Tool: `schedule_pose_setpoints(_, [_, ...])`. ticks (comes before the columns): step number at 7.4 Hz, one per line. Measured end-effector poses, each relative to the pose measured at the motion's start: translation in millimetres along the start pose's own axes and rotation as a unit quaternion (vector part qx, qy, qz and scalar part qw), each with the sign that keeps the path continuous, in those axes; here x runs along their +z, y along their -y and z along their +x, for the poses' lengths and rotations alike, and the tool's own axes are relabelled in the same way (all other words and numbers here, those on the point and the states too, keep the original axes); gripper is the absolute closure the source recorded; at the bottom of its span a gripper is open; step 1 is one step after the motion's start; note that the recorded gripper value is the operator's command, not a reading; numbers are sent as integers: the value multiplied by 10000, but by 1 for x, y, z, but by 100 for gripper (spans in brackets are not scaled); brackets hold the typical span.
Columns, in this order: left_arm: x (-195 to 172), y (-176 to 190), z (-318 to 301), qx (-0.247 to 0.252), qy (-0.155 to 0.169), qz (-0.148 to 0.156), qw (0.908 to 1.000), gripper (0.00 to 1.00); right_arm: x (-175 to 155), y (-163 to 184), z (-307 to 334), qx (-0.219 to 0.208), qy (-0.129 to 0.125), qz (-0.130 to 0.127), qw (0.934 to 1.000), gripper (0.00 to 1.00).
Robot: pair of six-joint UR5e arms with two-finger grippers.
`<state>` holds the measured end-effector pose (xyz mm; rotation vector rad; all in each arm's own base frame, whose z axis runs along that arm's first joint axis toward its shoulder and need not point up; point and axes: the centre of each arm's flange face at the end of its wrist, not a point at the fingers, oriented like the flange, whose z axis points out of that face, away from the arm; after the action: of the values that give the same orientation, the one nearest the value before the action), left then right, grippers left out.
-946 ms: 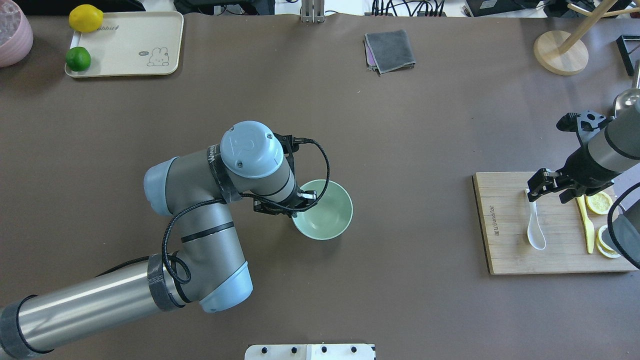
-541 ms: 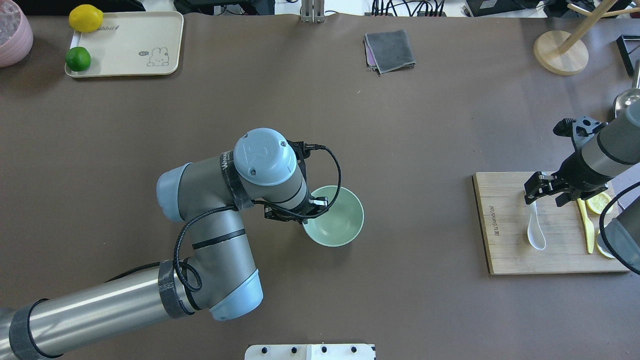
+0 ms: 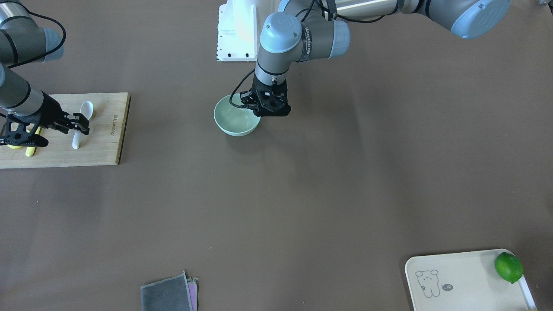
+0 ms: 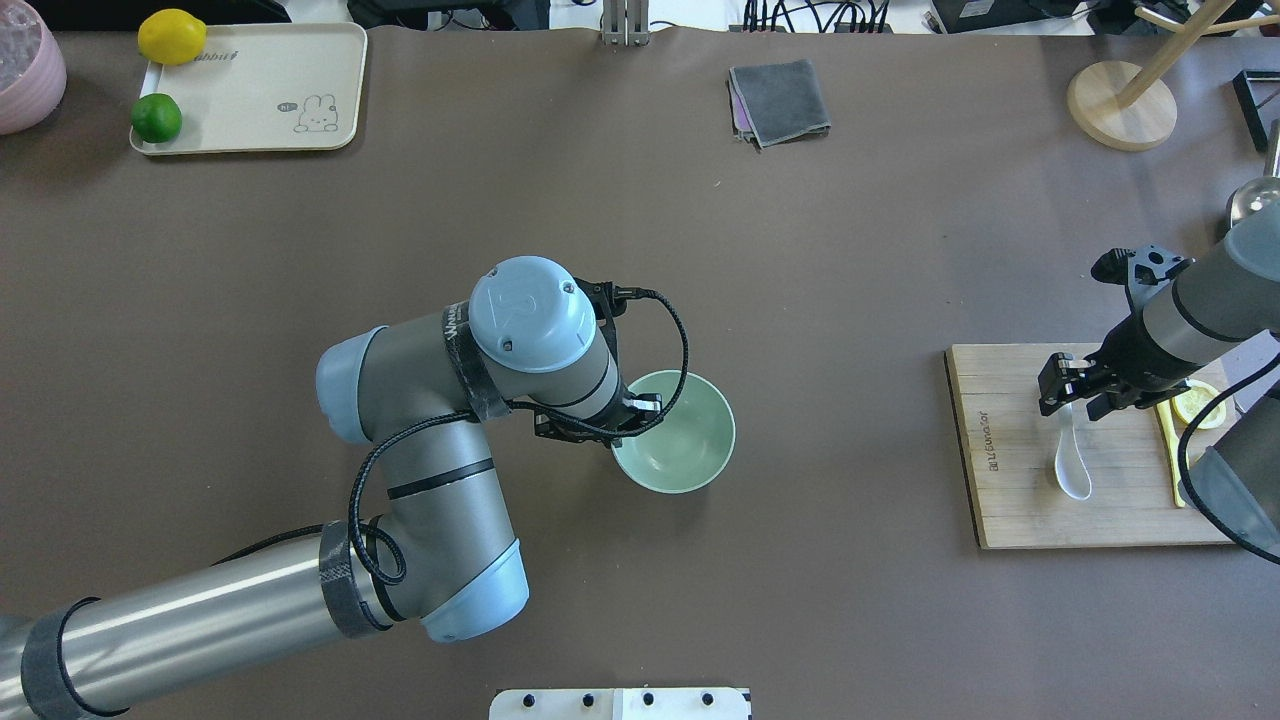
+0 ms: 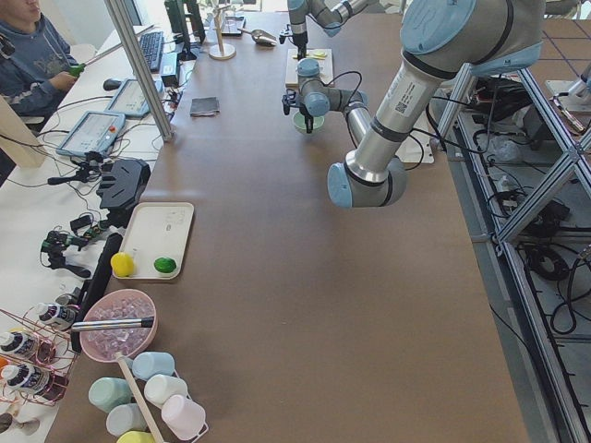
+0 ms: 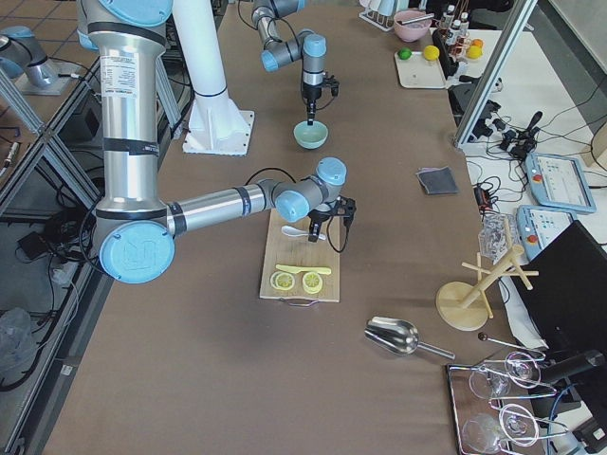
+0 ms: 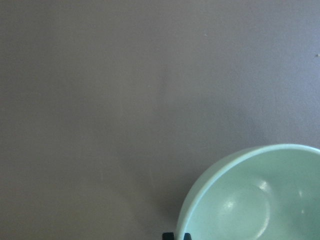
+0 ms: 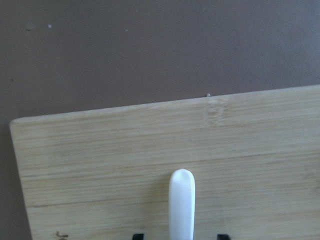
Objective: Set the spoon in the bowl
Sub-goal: 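Drag the bowl toward center with left gripper while right gripper grasps white spoon, then withdraw the left gripper while the right gripper carries the spoon over the bowl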
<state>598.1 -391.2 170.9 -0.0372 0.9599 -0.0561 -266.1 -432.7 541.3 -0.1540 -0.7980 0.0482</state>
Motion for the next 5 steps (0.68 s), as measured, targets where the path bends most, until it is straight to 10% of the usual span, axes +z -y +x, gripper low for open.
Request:
schedule_pose_setpoints(1, [-2, 0, 1, 10, -19, 4, 10000, 16, 2, 0, 0, -7, -40, 17, 10000, 68])
schedule_pose_setpoints(2, [-3, -1, 0, 23, -34, 21, 10000, 2, 4, -1, -1, -13, -59, 23, 10000, 97])
schedule_pose_setpoints(5, [-19, 4, -7, 51, -97, 247, 9996, 2, 6, -2, -2, -22, -69, 9, 10000, 100])
